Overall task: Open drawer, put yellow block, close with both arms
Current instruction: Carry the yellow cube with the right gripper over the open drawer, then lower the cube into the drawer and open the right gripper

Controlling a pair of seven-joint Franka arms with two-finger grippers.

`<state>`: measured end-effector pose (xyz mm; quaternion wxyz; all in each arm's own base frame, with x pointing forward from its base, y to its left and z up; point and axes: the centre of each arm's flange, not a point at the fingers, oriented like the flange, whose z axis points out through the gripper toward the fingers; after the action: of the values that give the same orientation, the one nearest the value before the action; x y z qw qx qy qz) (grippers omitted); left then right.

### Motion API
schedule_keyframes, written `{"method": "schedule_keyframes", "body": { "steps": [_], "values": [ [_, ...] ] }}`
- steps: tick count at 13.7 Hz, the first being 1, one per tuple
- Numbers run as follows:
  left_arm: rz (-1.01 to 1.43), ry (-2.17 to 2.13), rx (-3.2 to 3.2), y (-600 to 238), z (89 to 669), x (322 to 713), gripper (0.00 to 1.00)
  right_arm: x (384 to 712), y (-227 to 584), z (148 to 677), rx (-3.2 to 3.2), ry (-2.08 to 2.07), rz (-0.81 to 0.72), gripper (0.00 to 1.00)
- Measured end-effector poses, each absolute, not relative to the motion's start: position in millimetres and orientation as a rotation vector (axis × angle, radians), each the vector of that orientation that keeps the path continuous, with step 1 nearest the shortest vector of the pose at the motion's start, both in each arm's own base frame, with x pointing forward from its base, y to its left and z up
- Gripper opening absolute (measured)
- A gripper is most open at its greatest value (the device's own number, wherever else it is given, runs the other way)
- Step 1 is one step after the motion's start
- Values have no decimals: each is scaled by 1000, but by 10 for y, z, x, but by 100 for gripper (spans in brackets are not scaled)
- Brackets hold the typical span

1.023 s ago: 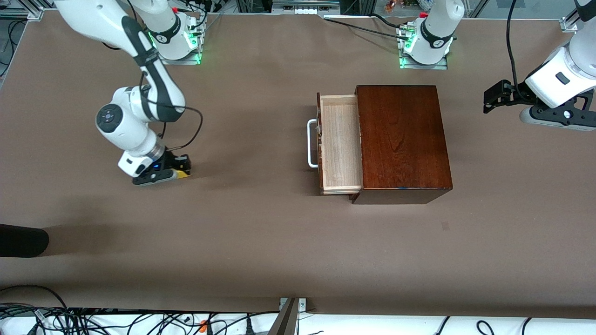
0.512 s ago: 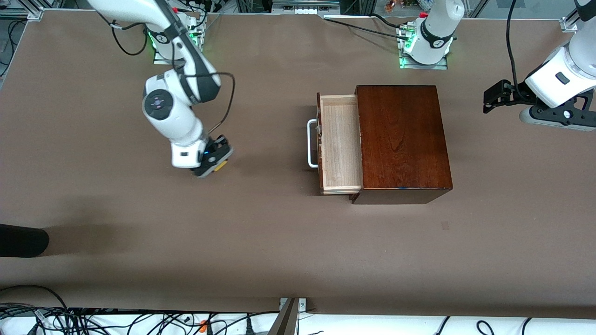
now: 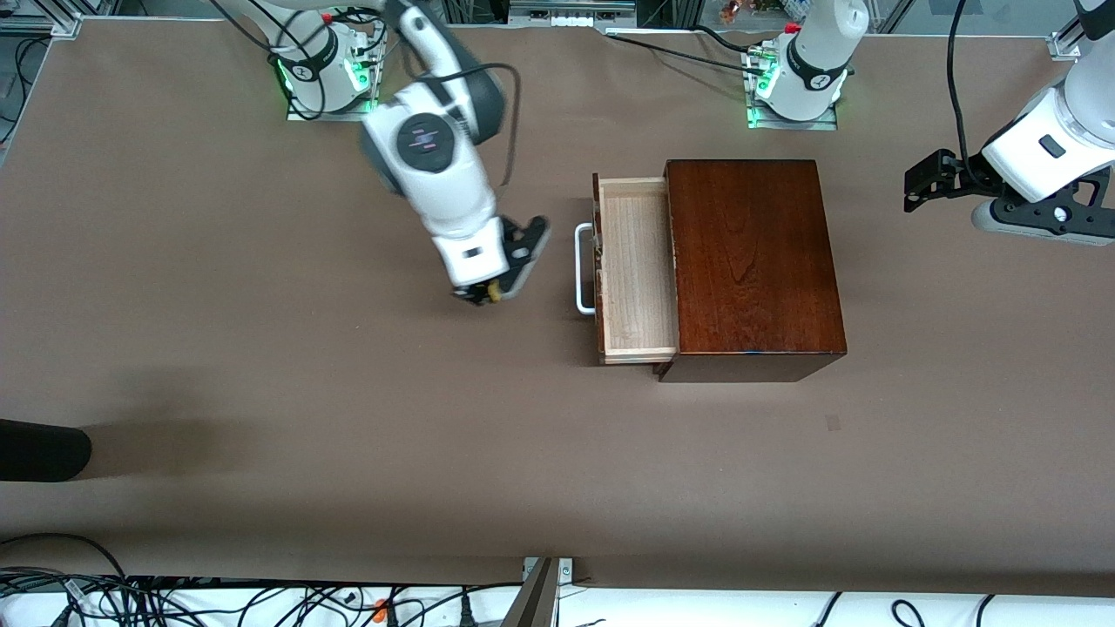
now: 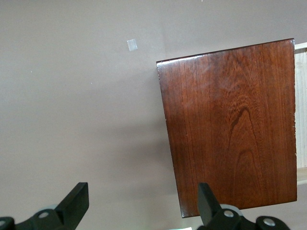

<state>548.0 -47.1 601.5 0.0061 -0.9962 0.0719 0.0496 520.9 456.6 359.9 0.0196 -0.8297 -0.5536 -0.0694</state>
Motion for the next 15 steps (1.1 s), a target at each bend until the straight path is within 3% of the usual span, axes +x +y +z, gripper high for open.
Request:
{"method": "schedule_keyframes", "body": {
  "steps": [6,11,15],
  "values": [
    [155,225,-3117,-472,6015,5480,100,4968,5338,3760,-2456,-1829,-314,56],
    [155,225,-3117,-473,6015,5480,100,4451,5854,4048,-2357,-1942,-308,56],
    [155,226,-3117,-473,6016,5480,100,4410,5945,4074,-2353,-1939,-320,56]
  ]
}}
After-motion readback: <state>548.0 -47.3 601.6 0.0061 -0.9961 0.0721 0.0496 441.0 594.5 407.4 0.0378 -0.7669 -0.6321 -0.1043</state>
